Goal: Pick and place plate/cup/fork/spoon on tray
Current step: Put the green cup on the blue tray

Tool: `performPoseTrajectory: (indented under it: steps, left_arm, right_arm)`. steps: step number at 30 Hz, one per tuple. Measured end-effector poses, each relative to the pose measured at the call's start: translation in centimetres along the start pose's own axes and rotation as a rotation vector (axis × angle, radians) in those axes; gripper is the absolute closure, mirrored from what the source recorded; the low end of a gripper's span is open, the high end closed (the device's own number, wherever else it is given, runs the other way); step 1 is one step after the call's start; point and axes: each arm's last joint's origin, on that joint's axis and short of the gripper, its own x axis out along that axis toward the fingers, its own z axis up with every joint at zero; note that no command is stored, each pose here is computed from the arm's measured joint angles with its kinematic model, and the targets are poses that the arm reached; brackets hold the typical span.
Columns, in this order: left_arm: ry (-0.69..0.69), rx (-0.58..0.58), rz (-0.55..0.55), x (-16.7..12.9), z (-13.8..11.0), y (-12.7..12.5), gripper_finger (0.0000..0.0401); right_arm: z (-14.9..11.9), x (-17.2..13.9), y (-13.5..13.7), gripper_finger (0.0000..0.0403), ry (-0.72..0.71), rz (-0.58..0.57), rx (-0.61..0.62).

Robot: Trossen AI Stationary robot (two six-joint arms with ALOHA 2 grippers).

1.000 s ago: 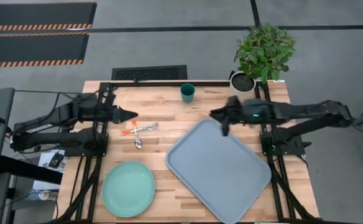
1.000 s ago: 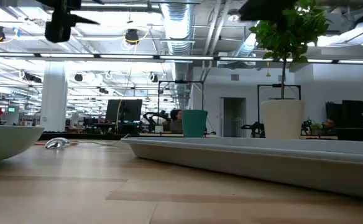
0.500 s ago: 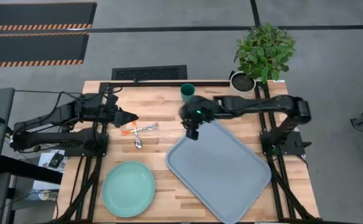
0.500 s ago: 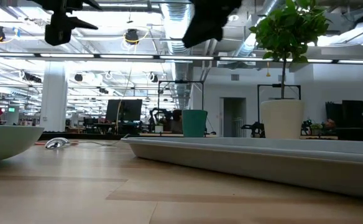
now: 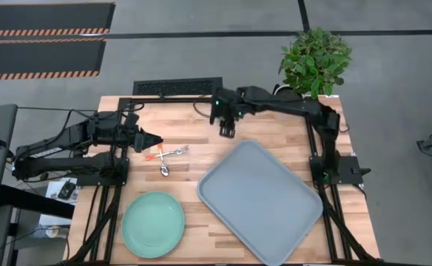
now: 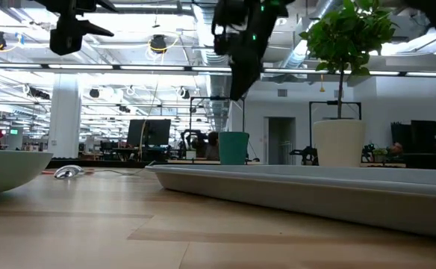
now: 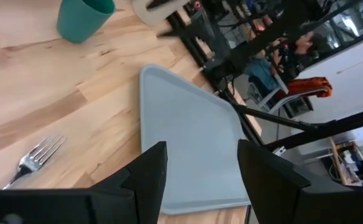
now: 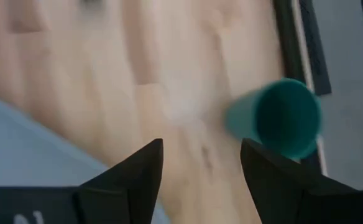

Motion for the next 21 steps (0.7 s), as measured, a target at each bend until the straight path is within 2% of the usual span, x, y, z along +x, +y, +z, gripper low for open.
performPoseTrajectory:
  steps: [4, 8, 13, 21]
  left_arm:
    - [-0.003, 0.003, 0.032, 0.0, -0.1, 0.2, 0.0217]
    - [-0.019, 0.009, 0.064, 0.0, -0.1, 0.4, 0.0217]
    - [-0.020, 0.003, 0.099, 0.0, -0.2, 0.6, 0.0217]
    - [-0.025, 0.000, 0.113, 0.0, -0.2, 0.7, 0.0217]
  right_arm:
    - [-0.5, 0.7, -2.8, 0.0169, 0.011, -0.030, -0.022]
    - [-0.3, 1.3, -3.7, 0.0170, -0.025, -0.030, -0.073]
    - [-0.4, 2.8, -3.8, 0.0170, -0.018, 0.050, -0.074]
    - [-0.6, 7.2, -3.6, 0.0171, 0.052, 0.053, -0.119]
